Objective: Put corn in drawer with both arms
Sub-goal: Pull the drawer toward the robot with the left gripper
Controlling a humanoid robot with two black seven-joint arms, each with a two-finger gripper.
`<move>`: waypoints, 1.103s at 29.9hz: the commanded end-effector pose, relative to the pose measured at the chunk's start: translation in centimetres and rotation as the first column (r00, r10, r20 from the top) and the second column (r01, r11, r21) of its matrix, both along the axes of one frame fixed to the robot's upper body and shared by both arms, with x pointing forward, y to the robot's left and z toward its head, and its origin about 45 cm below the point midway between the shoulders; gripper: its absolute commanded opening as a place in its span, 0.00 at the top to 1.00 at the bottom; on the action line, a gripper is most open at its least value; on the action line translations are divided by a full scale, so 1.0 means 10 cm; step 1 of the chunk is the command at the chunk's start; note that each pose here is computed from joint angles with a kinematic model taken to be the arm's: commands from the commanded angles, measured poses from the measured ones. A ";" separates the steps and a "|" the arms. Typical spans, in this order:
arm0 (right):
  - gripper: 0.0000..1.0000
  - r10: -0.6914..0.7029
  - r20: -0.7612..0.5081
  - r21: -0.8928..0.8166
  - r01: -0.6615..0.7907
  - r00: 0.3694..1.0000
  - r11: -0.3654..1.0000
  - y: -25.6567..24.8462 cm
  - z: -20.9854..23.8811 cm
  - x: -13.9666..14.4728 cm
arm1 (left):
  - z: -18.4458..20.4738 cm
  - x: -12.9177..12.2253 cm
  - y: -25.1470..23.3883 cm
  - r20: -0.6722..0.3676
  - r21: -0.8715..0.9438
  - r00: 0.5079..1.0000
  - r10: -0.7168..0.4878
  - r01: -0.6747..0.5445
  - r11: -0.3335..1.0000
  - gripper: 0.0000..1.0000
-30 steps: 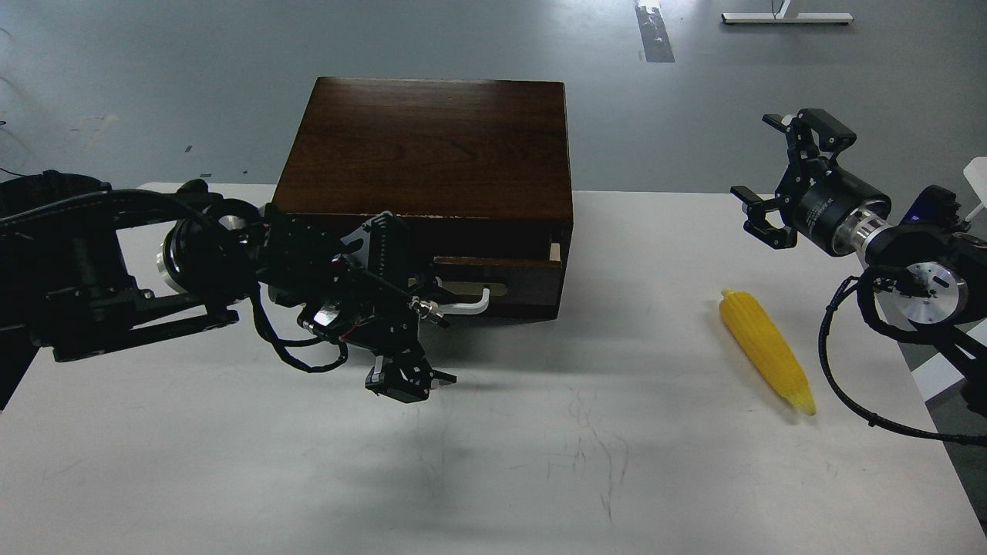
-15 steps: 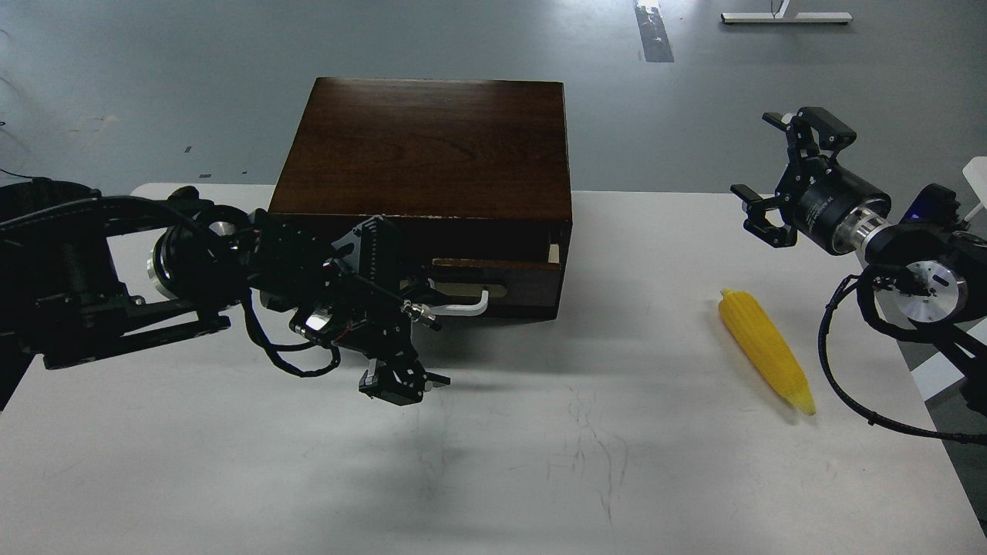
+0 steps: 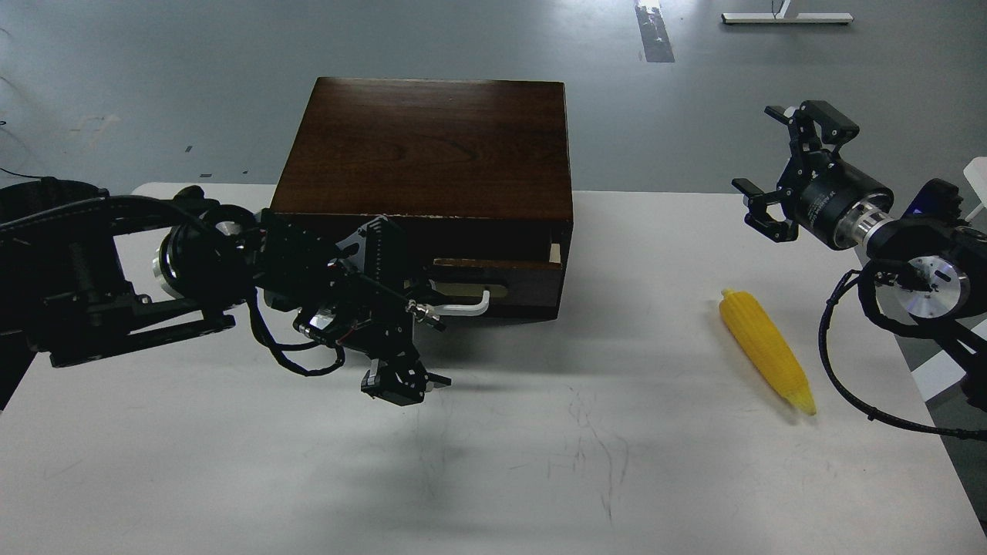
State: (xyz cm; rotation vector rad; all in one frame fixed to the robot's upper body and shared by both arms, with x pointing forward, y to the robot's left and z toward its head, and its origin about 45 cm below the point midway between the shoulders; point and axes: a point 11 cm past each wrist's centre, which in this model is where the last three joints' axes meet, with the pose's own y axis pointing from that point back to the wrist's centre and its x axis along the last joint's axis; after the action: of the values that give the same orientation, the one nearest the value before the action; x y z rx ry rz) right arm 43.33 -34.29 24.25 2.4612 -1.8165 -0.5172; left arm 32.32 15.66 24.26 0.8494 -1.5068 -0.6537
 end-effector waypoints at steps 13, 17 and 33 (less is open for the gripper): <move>0.00 -0.003 0.001 -0.001 0.003 1.000 1.000 -0.01 0.01 0.01 | -0.02 -0.20 -0.04 -0.042 0.018 0.999 -0.030 0.031 0.999 0.01; 0.00 -0.007 0.000 -0.003 0.007 1.000 1.000 -0.03 0.01 0.01 | 0.00 -0.25 -0.01 -0.046 0.014 0.998 -0.036 0.037 0.999 0.01; 0.00 -0.015 -0.003 -0.006 0.015 1.000 1.000 -0.06 -0.01 0.01 | -0.06 -0.46 0.10 -0.096 0.008 0.995 -0.036 0.037 0.999 0.01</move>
State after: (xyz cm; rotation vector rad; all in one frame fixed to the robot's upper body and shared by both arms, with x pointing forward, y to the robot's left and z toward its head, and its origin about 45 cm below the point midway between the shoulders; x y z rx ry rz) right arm 43.45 -34.83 24.18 2.4443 -1.8340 -0.5152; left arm 28.13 16.43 23.83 0.7937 -1.4473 -0.7157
